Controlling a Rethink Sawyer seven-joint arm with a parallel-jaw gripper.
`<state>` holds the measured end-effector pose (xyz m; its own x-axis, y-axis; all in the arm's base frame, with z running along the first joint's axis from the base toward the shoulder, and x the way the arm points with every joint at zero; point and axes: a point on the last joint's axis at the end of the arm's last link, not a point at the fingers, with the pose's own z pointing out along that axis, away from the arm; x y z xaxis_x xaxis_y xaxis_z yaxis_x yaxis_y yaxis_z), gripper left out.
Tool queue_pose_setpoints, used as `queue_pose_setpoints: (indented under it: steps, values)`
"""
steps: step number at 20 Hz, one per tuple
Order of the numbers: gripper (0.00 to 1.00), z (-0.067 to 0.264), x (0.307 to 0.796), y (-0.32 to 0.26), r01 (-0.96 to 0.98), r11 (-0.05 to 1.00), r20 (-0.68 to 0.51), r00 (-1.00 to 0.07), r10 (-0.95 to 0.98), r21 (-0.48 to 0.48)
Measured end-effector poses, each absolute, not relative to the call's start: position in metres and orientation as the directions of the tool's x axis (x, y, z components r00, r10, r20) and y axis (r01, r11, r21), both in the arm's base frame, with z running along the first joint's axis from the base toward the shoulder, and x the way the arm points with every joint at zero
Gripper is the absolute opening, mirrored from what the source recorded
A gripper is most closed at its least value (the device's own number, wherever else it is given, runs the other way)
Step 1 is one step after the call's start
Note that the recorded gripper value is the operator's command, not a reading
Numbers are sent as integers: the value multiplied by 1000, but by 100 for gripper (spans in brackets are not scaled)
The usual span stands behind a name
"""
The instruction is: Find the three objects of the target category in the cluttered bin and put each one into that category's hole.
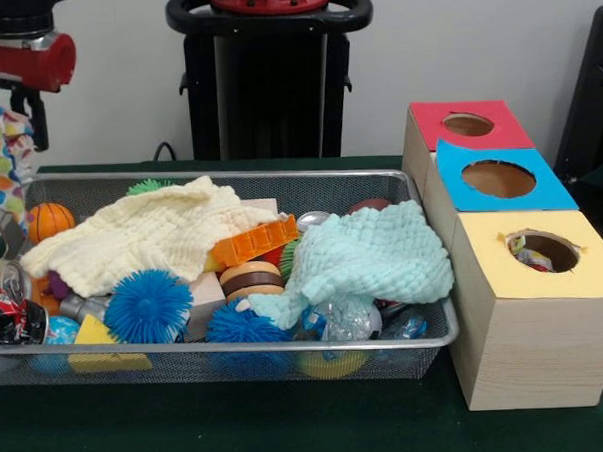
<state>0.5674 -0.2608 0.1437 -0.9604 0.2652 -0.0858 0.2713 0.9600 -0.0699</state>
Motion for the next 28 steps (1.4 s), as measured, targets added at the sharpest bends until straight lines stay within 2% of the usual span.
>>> queue_pose_setpoints:
  steps: [15, 28]
  values:
    - [0, 164, 599, -165, 143, 986, -98, -986, 134, -82]
    - [0, 169, 621, -78, 45, 994, -100, -994, 35, -99]
